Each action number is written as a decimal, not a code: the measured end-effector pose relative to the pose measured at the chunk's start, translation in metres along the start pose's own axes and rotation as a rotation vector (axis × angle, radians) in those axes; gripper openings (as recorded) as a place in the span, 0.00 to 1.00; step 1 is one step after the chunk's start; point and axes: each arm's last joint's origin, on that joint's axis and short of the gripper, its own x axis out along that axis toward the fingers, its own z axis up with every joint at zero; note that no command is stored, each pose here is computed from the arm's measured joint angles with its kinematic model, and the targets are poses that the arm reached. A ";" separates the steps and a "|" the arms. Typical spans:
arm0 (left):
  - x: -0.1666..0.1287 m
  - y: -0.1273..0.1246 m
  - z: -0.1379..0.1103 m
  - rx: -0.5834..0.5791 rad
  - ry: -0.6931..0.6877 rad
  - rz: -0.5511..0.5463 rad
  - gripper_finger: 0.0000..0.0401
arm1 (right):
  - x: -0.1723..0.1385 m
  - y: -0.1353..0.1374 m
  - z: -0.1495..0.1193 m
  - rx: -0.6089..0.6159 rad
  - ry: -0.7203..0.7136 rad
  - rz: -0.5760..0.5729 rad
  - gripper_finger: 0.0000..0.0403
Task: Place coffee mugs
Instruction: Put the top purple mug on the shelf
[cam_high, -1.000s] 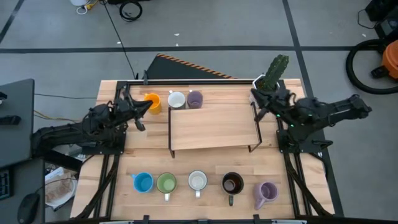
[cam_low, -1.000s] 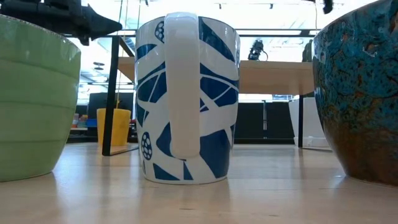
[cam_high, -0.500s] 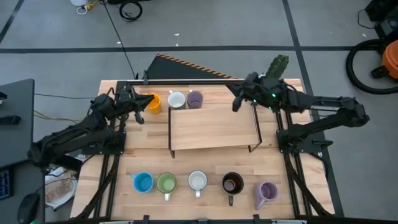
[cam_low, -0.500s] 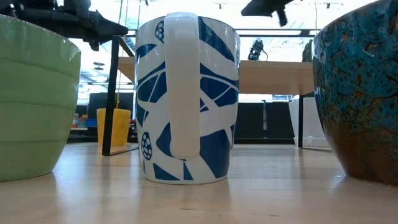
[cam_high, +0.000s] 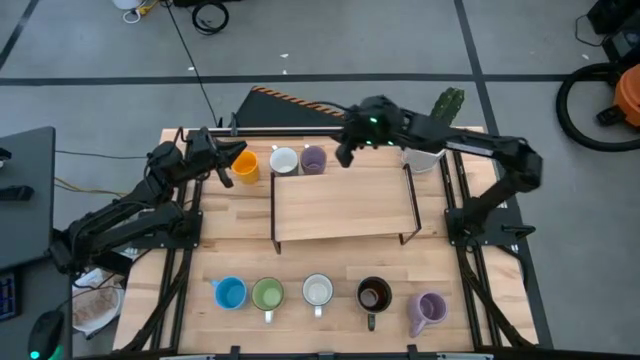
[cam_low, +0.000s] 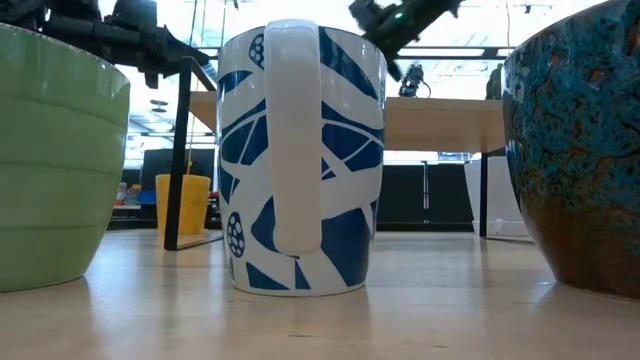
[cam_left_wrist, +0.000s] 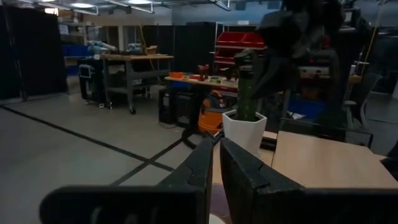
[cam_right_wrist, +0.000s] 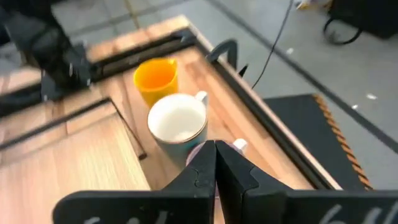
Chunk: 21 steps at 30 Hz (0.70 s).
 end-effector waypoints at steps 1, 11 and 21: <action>0.000 0.000 -0.001 -0.015 0.010 0.001 0.10 | 0.007 0.000 0.003 -0.015 0.022 0.011 0.03; 0.000 0.000 -0.006 -0.013 0.063 0.005 0.28 | 0.057 0.001 0.022 -0.151 0.197 0.013 0.19; -0.001 0.001 -0.012 -0.025 0.121 0.010 0.32 | 0.102 -0.002 0.013 -0.237 0.378 0.021 0.40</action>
